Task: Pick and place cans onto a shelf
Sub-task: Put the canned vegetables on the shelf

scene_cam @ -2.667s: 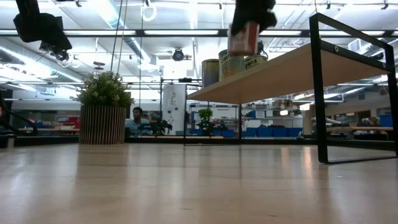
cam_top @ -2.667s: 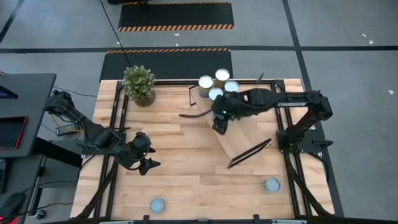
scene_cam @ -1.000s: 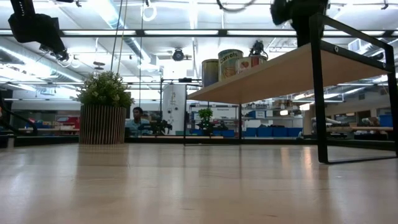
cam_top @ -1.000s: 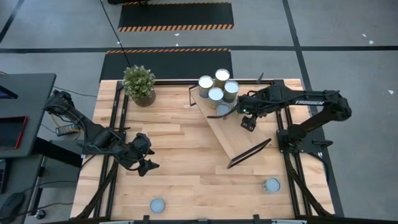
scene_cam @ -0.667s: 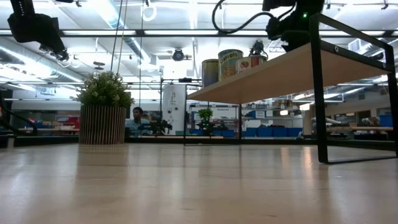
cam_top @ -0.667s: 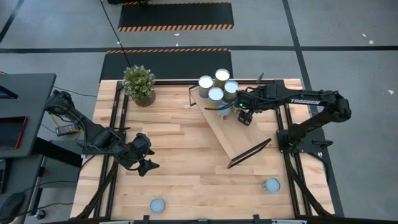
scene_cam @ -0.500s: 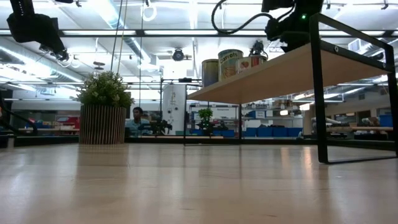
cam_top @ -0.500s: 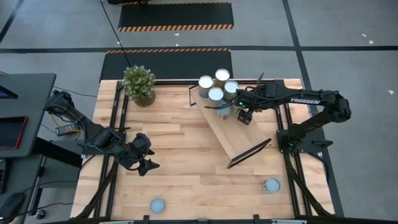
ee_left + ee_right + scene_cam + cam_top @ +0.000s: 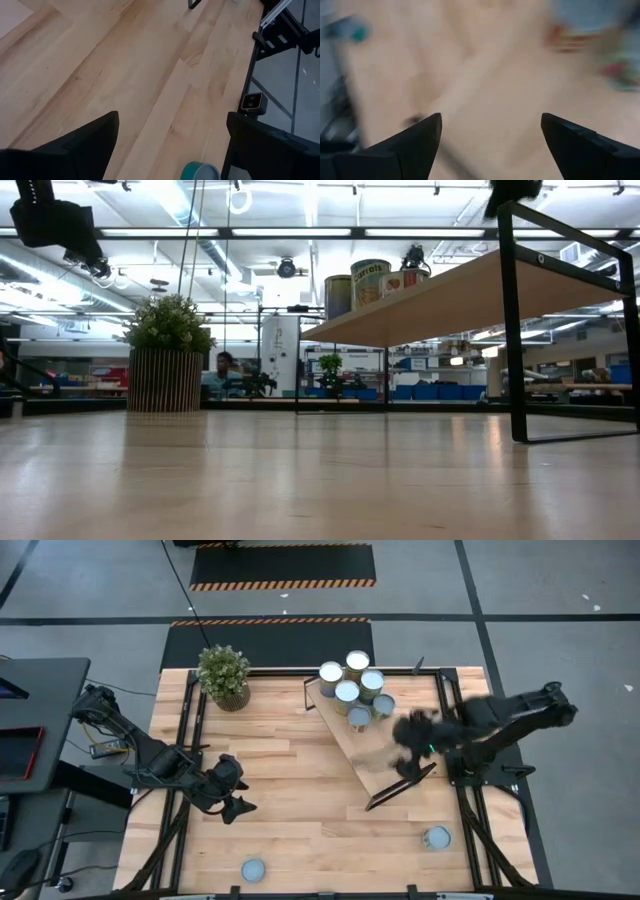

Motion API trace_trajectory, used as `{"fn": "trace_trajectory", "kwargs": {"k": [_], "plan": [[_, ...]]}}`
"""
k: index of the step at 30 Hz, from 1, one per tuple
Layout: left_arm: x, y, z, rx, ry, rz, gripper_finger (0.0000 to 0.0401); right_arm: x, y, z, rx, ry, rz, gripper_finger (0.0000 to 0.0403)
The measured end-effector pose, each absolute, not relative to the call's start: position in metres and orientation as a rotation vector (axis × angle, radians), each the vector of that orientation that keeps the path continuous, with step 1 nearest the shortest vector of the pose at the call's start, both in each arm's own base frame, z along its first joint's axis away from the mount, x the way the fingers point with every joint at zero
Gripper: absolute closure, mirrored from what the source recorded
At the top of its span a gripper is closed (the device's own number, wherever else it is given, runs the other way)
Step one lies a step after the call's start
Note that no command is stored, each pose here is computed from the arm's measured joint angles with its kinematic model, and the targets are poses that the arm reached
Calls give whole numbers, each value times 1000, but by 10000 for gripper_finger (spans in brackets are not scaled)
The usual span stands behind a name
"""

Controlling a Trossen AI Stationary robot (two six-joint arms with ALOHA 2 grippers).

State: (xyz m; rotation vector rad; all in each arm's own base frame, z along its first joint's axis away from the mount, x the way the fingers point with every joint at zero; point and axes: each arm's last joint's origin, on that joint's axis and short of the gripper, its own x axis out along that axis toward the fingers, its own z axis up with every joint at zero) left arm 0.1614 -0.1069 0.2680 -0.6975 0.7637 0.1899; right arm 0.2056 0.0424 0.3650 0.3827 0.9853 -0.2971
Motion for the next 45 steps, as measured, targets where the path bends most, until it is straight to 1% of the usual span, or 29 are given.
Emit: {"fn": "trace_trajectory", "kwargs": {"k": [4,7,11,15,20,23,28,33,37,45], "plan": [[161,-108,268,-703,782,173,26,200,99,362,317,997,-74,55],[161,-108,268,-706,796,159,26,191,135,352,303,1072,-8,55],[160,-109,267,-695,823,125,26,175,169,337,359,1197,-38,55],[160,-109,267,-692,825,121,26,162,188,321,438,1313,-158,55],[160,-109,268,-658,824,105,26,148,191,286,550,1500,-330,52],[161,-109,268,-654,824,102,26,144,191,268,582,1531,-365,39],[160,-110,268,-660,837,89,26,147,191,242,635,1579,-358,8],[160,-110,268,-665,837,90,26,148,191,234,680,1565,-374,6],[160,-110,268,-667,837,91,26,144,188,227,642,1582,-415,4],[160,-110,268,-687,837,100,26,144,189,214,668,1576,-383,3]]}}
